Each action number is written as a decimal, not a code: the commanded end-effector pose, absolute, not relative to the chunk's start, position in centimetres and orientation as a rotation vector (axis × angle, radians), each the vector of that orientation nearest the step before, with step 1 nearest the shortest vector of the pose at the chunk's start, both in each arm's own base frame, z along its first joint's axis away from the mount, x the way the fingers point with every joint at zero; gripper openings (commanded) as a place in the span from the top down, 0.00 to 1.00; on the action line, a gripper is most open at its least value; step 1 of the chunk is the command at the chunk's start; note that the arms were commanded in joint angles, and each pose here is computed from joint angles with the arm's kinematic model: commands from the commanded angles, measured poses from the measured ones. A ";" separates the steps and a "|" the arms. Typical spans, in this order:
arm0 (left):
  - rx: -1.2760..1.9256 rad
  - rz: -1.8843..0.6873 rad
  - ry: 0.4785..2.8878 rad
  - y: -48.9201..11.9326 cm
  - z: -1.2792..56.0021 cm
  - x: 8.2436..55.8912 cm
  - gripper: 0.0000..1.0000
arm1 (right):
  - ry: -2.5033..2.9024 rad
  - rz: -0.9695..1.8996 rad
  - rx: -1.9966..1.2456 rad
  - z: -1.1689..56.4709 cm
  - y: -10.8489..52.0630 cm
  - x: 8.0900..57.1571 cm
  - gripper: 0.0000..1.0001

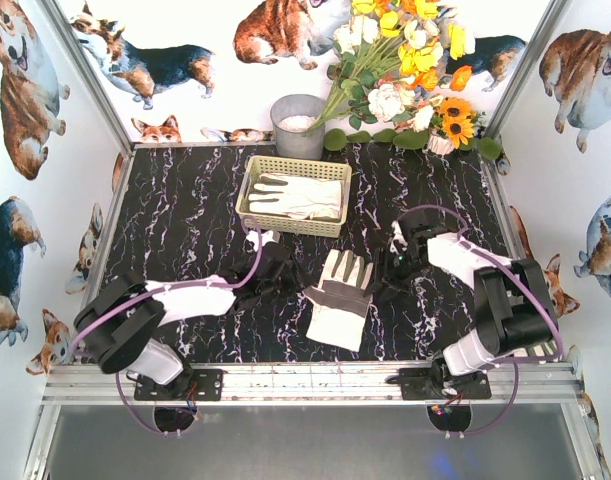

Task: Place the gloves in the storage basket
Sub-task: Place the glove at the center of the board, then adjust the glove at the center of the board, then pick up the glove at the corner of the board.

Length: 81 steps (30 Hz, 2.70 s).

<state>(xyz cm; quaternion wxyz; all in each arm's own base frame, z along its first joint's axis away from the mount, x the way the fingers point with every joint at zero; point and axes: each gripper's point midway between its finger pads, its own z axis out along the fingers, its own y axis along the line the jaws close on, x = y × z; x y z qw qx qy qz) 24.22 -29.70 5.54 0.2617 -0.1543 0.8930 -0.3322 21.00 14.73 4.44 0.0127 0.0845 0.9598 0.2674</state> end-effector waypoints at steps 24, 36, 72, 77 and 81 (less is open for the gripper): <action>-0.481 -0.689 2.580 -28.6 2.3 25.7 1.00 | 2.925 0.867 0.265 1.5 17.3 30.5 0.93; -0.492 -0.624 2.545 -27.4 3.8 26.5 0.73 | 2.898 0.866 0.220 3.7 17.3 31.0 0.84; -0.562 -0.139 2.117 -7.4 19.1 26.9 0.00 | 2.649 -0.711 1.155 10.9 -15.5 19.7 0.18; -0.606 -0.148 2.110 -6.7 18.9 25.7 0.00 | 2.748 -0.652 1.100 9.0 -15.4 21.0 0.30; -0.630 -0.160 2.101 -6.5 19.0 25.2 0.00 | 2.786 -0.685 1.067 8.4 -15.9 21.2 0.39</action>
